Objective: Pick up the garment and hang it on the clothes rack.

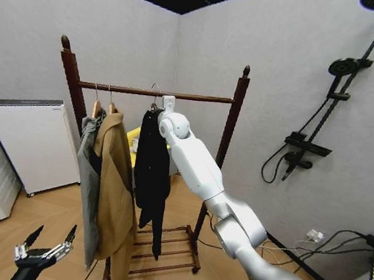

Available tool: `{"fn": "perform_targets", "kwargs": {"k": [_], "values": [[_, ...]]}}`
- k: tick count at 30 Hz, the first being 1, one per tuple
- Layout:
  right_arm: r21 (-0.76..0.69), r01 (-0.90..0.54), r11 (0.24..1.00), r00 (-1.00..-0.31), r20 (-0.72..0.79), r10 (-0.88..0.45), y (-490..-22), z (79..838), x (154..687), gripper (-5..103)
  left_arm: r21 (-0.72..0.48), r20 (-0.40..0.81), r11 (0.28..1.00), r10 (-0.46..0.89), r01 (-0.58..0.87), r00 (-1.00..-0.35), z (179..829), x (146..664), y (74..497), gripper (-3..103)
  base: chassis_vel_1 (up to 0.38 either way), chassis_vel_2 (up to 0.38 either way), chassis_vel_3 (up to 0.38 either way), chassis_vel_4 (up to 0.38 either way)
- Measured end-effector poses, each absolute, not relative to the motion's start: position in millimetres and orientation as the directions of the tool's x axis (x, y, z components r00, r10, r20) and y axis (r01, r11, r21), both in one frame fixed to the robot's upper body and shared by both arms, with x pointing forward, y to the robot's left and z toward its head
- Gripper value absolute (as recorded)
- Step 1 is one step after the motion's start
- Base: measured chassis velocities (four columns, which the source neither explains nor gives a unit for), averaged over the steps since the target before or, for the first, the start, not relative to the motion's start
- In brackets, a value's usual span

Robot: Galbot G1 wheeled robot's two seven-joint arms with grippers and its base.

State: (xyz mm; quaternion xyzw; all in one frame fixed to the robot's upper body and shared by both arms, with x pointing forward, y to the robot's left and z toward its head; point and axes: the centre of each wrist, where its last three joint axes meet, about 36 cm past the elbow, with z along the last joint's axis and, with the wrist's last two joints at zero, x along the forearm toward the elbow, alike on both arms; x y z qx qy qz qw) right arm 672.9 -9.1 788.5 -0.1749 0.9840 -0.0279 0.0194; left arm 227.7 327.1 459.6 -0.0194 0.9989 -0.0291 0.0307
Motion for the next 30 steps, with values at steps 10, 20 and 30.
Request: {"fn": "perform_targets", "kwargs": {"k": [10, 20, 30], "values": [[-0.083, -0.357, 0.931, -0.933, -0.024, -0.36, -4, 776, 672, 9, -0.059, -0.06, 0.998, -0.041, -0.037, -0.997, 460, 228, 327, 100, 0.0, 0.0, 0.0, 0.0], [-0.104, -0.416, 0.903, -0.904, -0.057, -0.423, 4, 763, 669, 9, -0.059, -0.06, 0.998, -0.041, -0.037, -0.997, 460, 228, 327, 100, 0.0, 0.0, 0.0, 0.0], [-0.124, -0.432, 0.893, -0.897, -0.041, -0.44, 5, 764, 671, 8, -0.059, -0.06, 0.998, -0.041, -0.037, -0.997, 460, 228, 327, 100, 0.0, 0.0, 0.0, 0.0]]}}
